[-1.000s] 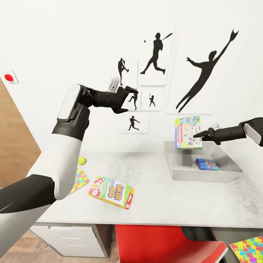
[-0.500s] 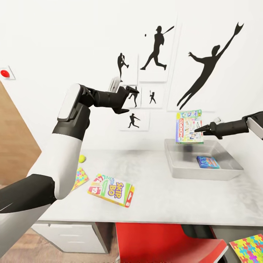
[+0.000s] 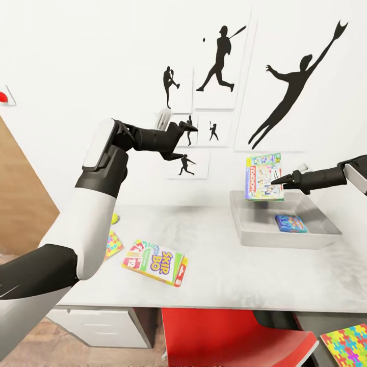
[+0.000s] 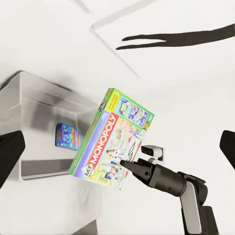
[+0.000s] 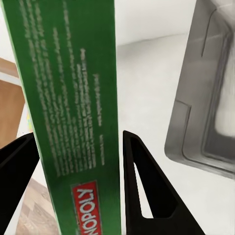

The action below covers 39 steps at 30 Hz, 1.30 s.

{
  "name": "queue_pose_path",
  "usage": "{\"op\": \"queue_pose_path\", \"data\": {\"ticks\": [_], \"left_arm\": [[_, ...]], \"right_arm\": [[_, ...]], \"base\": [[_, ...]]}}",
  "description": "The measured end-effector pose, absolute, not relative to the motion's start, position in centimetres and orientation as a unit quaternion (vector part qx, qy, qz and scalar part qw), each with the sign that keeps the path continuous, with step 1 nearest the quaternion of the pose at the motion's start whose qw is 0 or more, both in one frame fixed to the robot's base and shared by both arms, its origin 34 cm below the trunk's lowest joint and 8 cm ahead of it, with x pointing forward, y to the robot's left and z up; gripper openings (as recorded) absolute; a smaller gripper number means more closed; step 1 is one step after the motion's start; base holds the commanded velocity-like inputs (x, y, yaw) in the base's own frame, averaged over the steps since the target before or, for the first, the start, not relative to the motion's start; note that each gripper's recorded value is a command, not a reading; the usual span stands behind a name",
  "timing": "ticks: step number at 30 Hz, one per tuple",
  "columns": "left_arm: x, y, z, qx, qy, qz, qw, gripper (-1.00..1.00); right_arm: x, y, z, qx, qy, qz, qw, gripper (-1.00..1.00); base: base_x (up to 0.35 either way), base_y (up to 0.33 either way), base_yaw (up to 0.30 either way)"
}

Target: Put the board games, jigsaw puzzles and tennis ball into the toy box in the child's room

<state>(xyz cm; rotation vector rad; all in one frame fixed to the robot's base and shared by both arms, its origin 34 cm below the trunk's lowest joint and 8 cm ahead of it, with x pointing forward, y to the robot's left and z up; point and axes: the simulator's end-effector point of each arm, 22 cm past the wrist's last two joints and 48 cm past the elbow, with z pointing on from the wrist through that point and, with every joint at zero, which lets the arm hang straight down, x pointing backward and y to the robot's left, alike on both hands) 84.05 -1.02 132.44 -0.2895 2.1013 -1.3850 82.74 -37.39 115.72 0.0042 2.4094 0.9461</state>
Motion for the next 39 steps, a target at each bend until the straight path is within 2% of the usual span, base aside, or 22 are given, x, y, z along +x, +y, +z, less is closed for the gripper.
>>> {"op": "queue_pose_path", "data": {"ticks": [39], "left_arm": [[86.0, -2.3, 127.9, -0.114, 0.809, -0.515, 0.259, 1.00]], "right_arm": [[82.8, -38.7, 109.4, 0.002, 0.930, 0.300, 0.214, -1.00]], "base": [[0.000, 0.000, 0.000]]}}
